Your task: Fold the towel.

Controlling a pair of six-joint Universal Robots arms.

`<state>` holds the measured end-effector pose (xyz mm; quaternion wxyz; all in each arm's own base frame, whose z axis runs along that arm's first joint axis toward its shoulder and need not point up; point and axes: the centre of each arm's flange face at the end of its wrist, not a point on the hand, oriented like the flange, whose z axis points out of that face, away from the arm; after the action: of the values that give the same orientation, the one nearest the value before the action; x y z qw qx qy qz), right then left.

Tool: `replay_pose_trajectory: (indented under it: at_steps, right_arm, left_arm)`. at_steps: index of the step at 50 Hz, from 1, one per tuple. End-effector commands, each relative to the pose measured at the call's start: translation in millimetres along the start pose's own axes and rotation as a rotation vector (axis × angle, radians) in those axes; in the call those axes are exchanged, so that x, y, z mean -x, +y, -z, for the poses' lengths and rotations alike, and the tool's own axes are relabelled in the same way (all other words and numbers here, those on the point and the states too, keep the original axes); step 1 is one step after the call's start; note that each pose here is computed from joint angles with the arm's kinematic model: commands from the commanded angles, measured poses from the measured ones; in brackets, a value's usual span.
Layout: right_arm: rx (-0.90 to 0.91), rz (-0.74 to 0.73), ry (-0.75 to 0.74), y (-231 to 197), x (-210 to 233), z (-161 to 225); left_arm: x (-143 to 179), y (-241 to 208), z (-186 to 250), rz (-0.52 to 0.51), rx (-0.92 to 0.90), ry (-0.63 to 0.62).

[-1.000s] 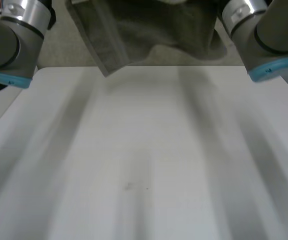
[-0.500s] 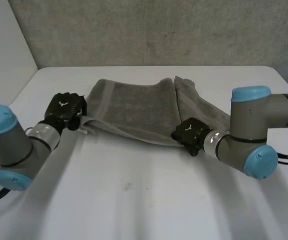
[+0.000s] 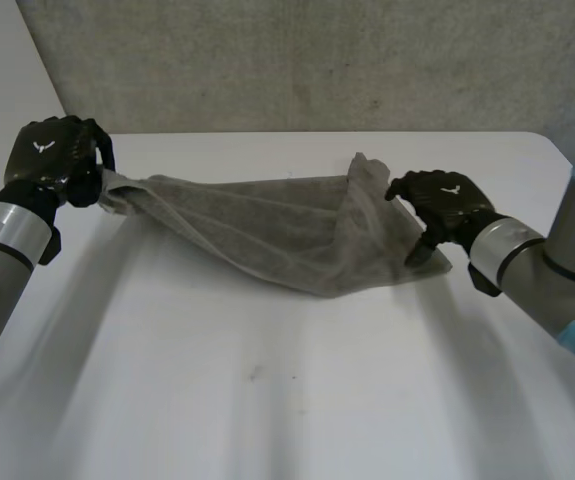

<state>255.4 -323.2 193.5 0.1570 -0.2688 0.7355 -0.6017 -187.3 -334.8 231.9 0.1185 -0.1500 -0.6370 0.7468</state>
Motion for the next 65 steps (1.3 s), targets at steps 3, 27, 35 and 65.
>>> replay_pose_trajectory:
  at_steps: [3,27,35,65]
  right_arm:
    - [0.080,-0.044,0.048,17.5,-25.4,1.0]
    - [0.120,0.033,-0.122,60.0,-8.7,-44.7]
    - [0.103,0.058,-0.130,63.3,-2.8,-58.7]
    - [0.088,0.144,-0.119,60.7,-11.6,-80.7]
  left_arm:
    - [1.1,-21.2,3.9,0.036,-0.049,-0.005]
    - [-0.4,-32.6,10.1,0.054,-0.083,-0.001]
    - [-1.1,-29.7,10.3,0.057,-0.074,0.000]
    - [-0.4,-25.5,9.5,0.060,-0.064,-0.001]
